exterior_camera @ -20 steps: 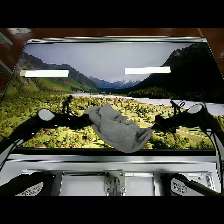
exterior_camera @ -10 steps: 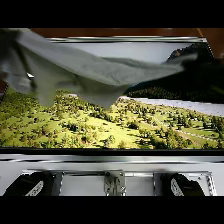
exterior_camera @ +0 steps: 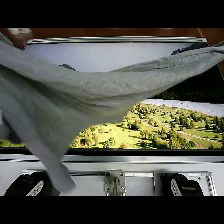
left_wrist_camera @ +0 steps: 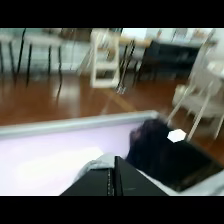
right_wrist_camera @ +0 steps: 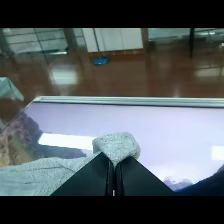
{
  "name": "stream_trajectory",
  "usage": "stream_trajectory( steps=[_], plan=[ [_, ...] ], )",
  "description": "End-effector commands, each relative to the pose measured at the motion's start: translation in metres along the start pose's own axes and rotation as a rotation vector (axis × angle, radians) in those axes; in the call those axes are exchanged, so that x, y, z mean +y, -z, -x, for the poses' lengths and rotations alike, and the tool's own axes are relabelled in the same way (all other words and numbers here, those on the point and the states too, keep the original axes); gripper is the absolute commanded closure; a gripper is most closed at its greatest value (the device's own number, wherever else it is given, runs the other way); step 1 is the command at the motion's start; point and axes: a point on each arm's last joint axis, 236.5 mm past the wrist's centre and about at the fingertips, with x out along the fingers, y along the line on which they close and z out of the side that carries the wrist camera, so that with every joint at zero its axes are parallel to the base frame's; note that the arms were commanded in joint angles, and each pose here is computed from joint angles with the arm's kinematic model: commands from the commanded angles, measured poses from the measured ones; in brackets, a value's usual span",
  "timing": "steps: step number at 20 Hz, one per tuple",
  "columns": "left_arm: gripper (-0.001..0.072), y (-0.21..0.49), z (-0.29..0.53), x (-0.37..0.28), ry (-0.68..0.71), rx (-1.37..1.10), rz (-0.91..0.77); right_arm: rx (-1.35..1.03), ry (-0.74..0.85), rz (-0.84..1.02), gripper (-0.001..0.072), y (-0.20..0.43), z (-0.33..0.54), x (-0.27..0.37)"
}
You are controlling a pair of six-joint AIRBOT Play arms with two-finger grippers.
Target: Fold the shirts.
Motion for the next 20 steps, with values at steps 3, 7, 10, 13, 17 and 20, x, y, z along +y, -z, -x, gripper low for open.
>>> stream_trajectory(
  steps=[3,7,10,13,17,20],
  plan=[
    [0.0670,0.157,-0.024,0.043,-0.104,0.497,0.135,0.382,0.051,-0.140,0.0656,0.087,-0.042,-0.037],
    [0.0670,0.306,-0.037,0.070,-0.159,0.816,0.291,0.751,0.112,-0.261,0.0656,0.194,-0.087,-0.089],
    [0.0670,0.367,-0.065,0.079,-0.177,0.854,0.449,0.802,0.267,-0.275,0.0656,0.247,-0.139,-0.160],
    [0.0670,0.383,-0.118,0.088,-0.178,0.755,0.627,0.723,0.282,-0.446,0.0655,0.277,-0.201,-0.186],
    [0.0670,0.445,-0.157,0.102,-0.200,0.813,0.770,0.873,0.193,-0.657,0.0655,0.352,-0.234,-0.158],
    [0.0656,0.475,-0.154,0.082,-0.135,0.968,0.905,0.976,0.154,-0.643,0.0654,0.382,-0.236,-0.132]
  ],
)
